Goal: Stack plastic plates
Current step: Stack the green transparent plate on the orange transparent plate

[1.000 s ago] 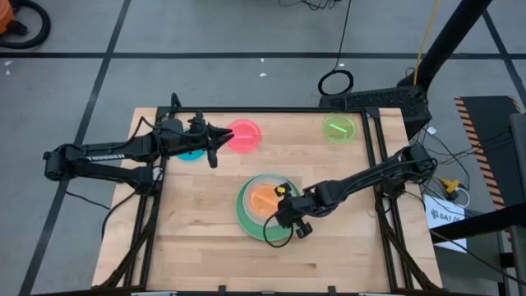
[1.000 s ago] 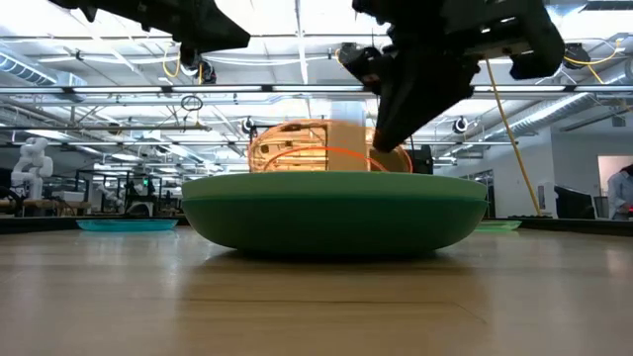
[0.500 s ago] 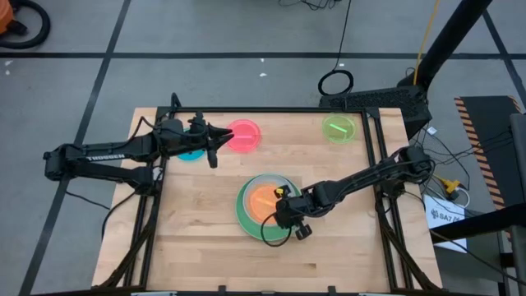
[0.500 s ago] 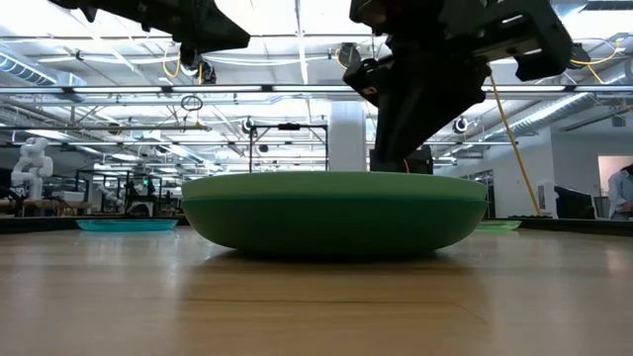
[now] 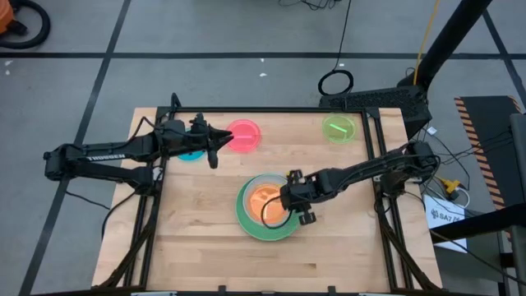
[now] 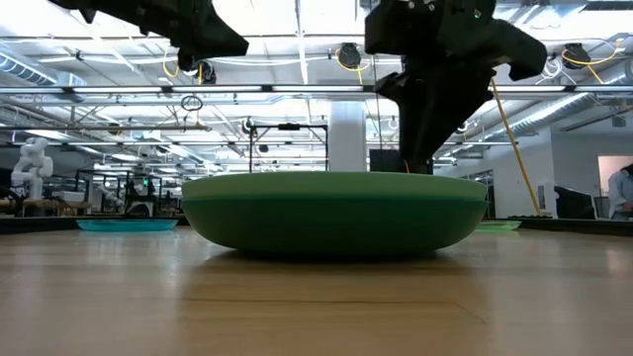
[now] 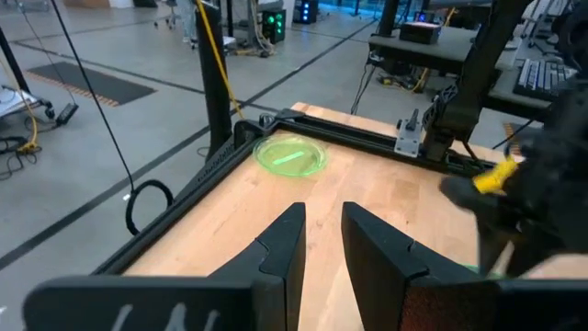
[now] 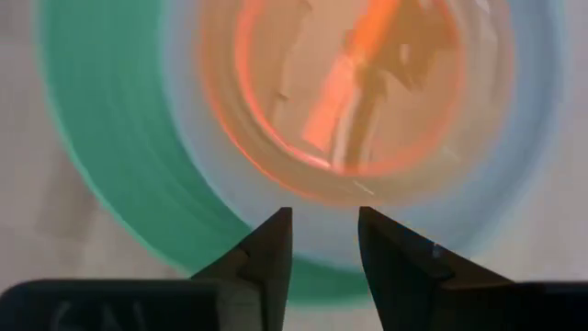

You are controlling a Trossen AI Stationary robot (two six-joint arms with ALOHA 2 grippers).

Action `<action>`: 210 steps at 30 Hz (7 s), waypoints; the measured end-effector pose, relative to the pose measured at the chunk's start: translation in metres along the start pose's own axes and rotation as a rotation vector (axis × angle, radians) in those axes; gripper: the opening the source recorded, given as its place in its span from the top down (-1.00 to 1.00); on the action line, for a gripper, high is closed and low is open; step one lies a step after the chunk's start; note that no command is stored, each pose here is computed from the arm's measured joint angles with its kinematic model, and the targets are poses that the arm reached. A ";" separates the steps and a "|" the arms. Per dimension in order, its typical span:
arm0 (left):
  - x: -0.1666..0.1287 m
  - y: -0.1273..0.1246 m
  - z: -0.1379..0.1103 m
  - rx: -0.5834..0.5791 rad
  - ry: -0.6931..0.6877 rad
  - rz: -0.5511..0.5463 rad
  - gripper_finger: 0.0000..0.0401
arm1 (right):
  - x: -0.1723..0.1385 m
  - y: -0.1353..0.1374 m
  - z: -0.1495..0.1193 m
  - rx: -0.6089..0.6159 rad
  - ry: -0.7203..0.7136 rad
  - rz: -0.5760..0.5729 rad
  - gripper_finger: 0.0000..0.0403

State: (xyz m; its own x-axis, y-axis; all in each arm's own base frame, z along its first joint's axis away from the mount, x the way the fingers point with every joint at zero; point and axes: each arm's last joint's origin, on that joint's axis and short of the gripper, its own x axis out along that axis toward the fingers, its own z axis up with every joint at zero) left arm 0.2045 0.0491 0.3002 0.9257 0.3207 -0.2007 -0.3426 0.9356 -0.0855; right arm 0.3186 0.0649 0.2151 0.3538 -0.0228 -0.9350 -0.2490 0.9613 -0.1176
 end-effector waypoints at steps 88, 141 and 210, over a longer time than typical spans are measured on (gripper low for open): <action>0.086 0.068 0.010 -0.002 0.473 0.293 0.60 | -0.003 -0.208 -0.201 1.285 0.063 -0.280 0.38; 0.071 0.034 0.020 0.198 0.442 0.440 0.60 | 0.044 -0.210 -0.199 1.203 0.170 -0.393 0.73; -0.019 0.021 0.024 0.185 0.256 0.564 0.60 | -0.014 -0.171 -0.049 0.716 0.051 -0.339 1.00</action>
State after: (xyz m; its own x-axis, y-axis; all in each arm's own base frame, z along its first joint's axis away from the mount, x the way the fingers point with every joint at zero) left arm 0.1833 0.0666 0.3258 0.5359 0.7469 -0.3937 -0.7110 0.6507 0.2667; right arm 0.3118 -0.1130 0.2317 0.2608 -0.3417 -0.9029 0.5113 0.8422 -0.1710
